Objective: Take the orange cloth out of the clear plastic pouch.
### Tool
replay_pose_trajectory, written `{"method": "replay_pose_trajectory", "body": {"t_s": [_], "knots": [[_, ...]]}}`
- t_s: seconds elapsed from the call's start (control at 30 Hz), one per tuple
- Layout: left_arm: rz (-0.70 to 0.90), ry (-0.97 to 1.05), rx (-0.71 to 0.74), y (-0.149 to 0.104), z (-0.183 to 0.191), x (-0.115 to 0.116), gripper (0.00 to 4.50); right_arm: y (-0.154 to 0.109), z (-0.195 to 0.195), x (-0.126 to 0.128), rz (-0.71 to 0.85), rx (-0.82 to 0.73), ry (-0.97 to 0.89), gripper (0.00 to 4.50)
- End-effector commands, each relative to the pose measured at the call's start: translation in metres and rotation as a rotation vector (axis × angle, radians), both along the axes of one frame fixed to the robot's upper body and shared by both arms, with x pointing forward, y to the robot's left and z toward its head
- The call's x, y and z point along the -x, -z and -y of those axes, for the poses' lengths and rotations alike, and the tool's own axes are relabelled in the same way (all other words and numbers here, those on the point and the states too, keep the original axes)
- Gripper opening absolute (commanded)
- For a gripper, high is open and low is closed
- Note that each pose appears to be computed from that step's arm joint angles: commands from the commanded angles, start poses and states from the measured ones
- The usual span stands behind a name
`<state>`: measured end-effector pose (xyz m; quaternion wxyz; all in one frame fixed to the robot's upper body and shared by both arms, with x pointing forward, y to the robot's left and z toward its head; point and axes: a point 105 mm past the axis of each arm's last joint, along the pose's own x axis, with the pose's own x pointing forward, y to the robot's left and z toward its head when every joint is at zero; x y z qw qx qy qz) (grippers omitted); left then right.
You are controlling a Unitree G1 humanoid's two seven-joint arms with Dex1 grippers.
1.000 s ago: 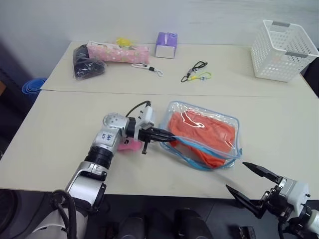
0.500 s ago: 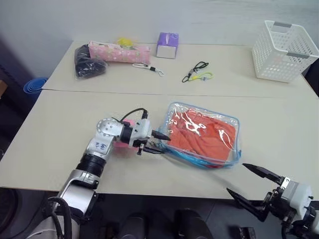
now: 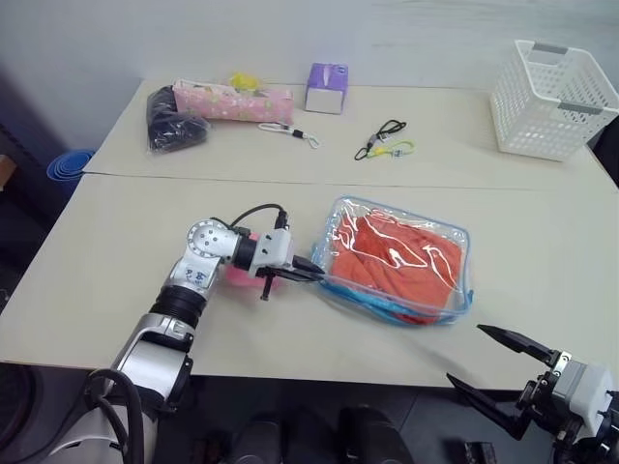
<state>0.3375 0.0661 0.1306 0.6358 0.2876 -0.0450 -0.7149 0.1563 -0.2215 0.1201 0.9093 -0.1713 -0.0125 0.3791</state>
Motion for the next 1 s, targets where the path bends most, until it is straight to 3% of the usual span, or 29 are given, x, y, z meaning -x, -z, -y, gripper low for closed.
{"method": "replay_pose_trajectory", "body": {"t_s": [0.03, 0.23, 0.33, 0.77, 1.0], "knots": [[-0.062, -0.015, 0.097, -0.015, 0.002, -0.002, 0.02, -0.006, -0.004, 0.004, 0.016, -0.011, -0.021, 4.5], [-0.369, -0.128, 0.332, -0.039, 0.011, -0.011, 0.02, -0.009, -0.044, 0.002, -0.101, -0.115, -0.134, 4.5], [-0.439, -0.163, 0.34, -0.037, 0.013, -0.009, 0.02, -0.008, -0.056, -0.014, -0.127, -0.122, -0.107, 4.5], [-0.495, -0.21, 0.296, -0.013, 0.019, 0.011, 0.02, -0.005, -0.055, -0.112, -0.104, -0.019, 0.137, 4.5], [-0.48, -0.228, 0.304, -0.015, 0.019, 0.01, 0.02, 0.006, -0.061, -0.135, -0.118, 0.093, 0.167, 4.5]]}}
